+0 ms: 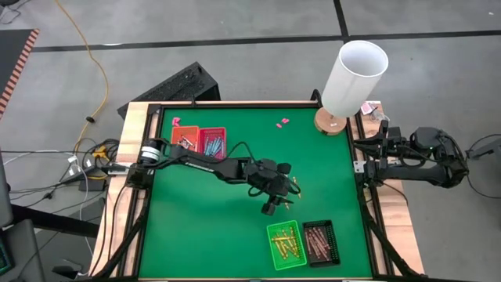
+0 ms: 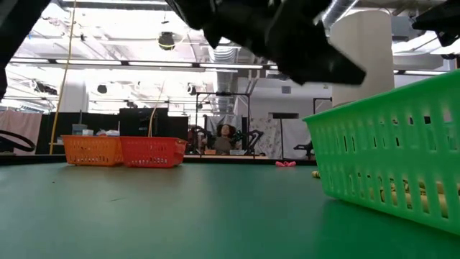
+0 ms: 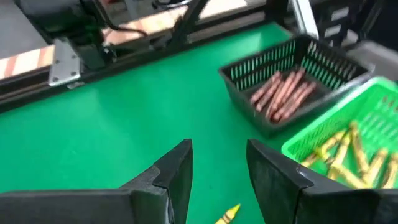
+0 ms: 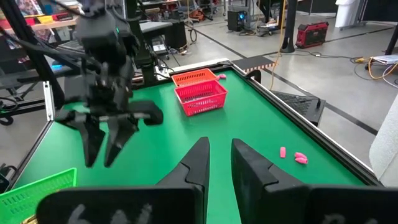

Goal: Sort crayons
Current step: Put the yellow crayon into the green bin

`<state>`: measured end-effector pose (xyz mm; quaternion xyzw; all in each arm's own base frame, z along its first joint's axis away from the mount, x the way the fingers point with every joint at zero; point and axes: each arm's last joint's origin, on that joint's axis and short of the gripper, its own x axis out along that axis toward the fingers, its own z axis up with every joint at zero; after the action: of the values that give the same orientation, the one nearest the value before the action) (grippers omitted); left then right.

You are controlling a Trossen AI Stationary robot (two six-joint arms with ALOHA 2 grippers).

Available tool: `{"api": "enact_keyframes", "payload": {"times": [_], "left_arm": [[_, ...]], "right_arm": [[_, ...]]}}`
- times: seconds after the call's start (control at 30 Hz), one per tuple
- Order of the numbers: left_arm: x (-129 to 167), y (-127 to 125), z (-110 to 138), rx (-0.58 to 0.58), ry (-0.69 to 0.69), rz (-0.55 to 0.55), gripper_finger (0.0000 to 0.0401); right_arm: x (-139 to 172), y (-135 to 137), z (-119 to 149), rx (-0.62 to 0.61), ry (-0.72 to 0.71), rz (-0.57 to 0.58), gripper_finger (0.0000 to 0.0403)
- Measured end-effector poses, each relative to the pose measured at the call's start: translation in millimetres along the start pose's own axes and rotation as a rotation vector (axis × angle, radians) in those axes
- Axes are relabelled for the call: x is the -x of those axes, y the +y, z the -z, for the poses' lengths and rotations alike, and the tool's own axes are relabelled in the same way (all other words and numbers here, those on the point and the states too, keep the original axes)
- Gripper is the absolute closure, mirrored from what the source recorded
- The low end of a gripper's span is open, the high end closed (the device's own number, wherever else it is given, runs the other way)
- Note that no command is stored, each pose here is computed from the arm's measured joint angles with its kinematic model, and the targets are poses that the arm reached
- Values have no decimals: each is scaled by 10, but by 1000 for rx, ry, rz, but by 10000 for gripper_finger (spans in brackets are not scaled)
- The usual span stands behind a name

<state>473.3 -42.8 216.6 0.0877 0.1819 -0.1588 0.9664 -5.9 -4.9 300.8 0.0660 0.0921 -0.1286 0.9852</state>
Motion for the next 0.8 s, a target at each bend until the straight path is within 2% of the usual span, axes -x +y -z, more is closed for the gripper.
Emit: {"api": "enact_keyframes", "payload": {"times": [0.2,0.43,0.6,0.8], "left_arm": [[-171,46,288,-18,67,13,262],[-271,112,493,-61,105,15,262],[-292,163,593,-42,142,12,262],[-286,152,644,-114,179,50,262]], "right_arm": [[0,0,0,0,0,0,335],[0,0,0,0,0,0,335],[0,0,0,0,0,0,335],[1,0,0,1,-1,0,335]]}}
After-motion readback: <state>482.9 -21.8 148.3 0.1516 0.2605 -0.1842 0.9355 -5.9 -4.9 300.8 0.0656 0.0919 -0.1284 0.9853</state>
